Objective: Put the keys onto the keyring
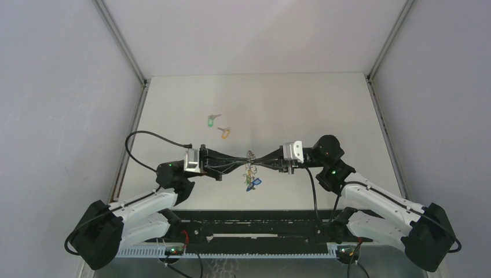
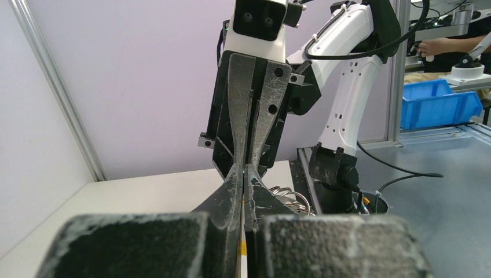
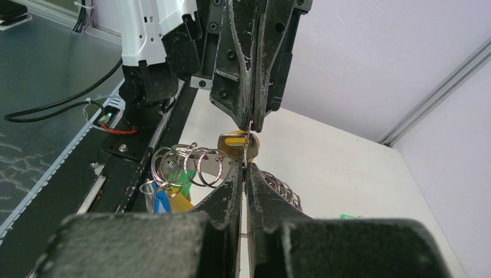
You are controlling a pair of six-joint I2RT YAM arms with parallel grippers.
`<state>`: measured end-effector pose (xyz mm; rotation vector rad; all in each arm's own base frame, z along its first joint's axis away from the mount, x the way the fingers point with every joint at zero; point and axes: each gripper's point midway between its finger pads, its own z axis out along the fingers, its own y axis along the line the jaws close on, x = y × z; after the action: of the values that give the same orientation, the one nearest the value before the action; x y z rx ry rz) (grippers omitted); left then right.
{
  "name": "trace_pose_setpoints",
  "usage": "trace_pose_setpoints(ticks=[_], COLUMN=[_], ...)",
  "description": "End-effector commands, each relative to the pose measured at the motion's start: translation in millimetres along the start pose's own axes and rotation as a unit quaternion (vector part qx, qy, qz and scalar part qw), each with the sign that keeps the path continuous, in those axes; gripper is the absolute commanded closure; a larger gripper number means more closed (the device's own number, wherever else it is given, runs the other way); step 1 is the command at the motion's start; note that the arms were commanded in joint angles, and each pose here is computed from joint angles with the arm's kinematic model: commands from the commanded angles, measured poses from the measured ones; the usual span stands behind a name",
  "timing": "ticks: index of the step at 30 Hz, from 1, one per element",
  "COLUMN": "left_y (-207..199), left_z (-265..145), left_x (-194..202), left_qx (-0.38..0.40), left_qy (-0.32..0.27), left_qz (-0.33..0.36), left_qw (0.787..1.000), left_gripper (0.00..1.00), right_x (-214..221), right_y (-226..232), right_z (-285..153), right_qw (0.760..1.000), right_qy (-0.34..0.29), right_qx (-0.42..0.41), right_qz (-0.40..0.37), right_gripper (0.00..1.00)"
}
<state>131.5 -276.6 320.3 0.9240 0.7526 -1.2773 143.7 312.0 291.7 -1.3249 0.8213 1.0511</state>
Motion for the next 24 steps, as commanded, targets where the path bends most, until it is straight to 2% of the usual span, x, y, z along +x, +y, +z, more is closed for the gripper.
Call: trace_pose_setpoints(ticks=[1, 24], left_y=[2.4, 3.4], left_z=[13.7, 13.3], left_x=[-27.8, -26.6], left_qx=[0.013, 0.007], left_qy=[-0.034, -0.035], left_qz=[0.039, 0.04], left_qw=[0.999, 0.999], left_gripper=[1.0, 1.0], right_x=[-22.4, -21.0], right_y=[-5.7, -6.8], right_z=[3.7, 4.6], right_qw=[0.999, 1.0], right_qy=[-0.022, -0.018], right_qx=[0.002, 0.004], right_qz=[-0.029, -0.025], right_gripper=[1.0, 1.0])
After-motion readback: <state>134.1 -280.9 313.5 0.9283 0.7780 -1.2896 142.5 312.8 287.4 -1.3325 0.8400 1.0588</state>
